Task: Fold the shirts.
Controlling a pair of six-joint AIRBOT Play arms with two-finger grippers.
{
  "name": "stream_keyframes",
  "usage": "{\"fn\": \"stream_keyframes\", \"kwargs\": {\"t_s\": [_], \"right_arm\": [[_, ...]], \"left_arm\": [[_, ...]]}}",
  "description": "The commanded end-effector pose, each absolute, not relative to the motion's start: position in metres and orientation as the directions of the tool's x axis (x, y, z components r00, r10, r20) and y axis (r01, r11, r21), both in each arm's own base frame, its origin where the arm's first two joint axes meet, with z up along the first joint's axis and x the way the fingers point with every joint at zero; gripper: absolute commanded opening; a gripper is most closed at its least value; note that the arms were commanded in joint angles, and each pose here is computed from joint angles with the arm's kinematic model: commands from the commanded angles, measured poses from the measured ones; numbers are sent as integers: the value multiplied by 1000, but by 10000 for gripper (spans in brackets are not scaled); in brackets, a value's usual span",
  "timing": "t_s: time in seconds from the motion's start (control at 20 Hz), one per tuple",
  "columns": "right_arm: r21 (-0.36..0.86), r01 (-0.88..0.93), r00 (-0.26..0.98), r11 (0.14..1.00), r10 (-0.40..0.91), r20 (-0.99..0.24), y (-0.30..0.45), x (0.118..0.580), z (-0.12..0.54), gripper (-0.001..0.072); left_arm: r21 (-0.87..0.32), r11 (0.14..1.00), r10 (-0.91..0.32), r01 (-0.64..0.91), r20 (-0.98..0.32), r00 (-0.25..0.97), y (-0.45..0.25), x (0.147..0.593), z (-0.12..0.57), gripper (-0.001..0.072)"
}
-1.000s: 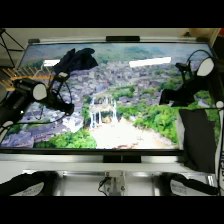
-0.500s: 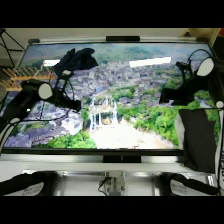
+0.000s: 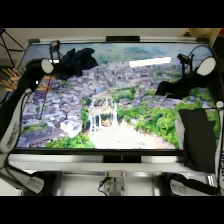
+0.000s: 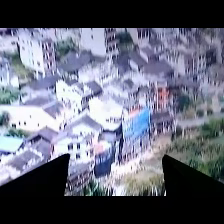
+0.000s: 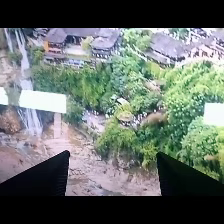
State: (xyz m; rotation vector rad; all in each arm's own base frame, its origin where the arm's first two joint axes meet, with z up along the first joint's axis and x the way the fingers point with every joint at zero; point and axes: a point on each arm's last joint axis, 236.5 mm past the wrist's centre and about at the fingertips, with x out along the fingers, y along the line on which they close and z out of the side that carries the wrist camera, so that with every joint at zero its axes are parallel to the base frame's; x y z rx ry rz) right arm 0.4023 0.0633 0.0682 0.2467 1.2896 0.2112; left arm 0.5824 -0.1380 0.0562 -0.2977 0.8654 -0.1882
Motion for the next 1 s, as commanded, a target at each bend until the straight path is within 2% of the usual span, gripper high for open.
{"fn": "stream_keyframes", "kwargs": {"t_s": [0.0, 0.1, 0.15, 0.2, 0.3, 0.45, 0.65, 0.7, 0.8, 0.85, 0.95], "right_arm": [[393, -25, 300, 919, 382, -874, 85, 411, 79, 661], [402, -26, 295, 915, 392, -872, 88, 409, 80, 661], [402, -26, 295, 915, 392, -872, 88, 409, 80, 661], [402, -26, 295, 915, 392, -872, 88, 409, 80, 661], [401, -27, 295, 916, 391, -872, 87, 410, 80, 661], [401, -27, 295, 916, 391, -872, 87, 409, 80, 661], [401, -27, 288, 916, 392, -874, 88, 408, 79, 661], [402, -27, 285, 915, 392, -874, 88, 407, 79, 661], [402, -27, 274, 915, 393, -878, 88, 405, 78, 661], [402, -27, 268, 915, 394, -879, 88, 403, 78, 661], [402, -27, 261, 915, 395, -881, 88, 401, 77, 661]], "left_arm": [[-616, 779, -313, -118, -544, 779, -85, 686, 72, 698], [-790, 582, -350, -194, -458, 817, -65, 708, 45, 698], [-829, 514, -346, -222, -437, 831, -58, 710, 24, 698], [-840, 492, -343, -231, -430, 835, -56, 709, 7, 698], [-823, 524, -347, -220, -443, 827, -63, 708, -19, 700], [-823, 523, -277, -220, -408, 870, -64, 721, -25, 701], [-865, 443, -221, -235, -360, 907, -71, 732, -33, 696], [-860, 457, -212, -230, -356, 910, -71, 733, -33, 634], [-862, 453, -179, -229, -339, 923, -64, 736, -30, 561], [-862, 453, -166, -227, -332, 929, -62, 737, -28, 450], [-862, 454, -165, -227, -332, 929, -62, 737, -28, 81]]}}
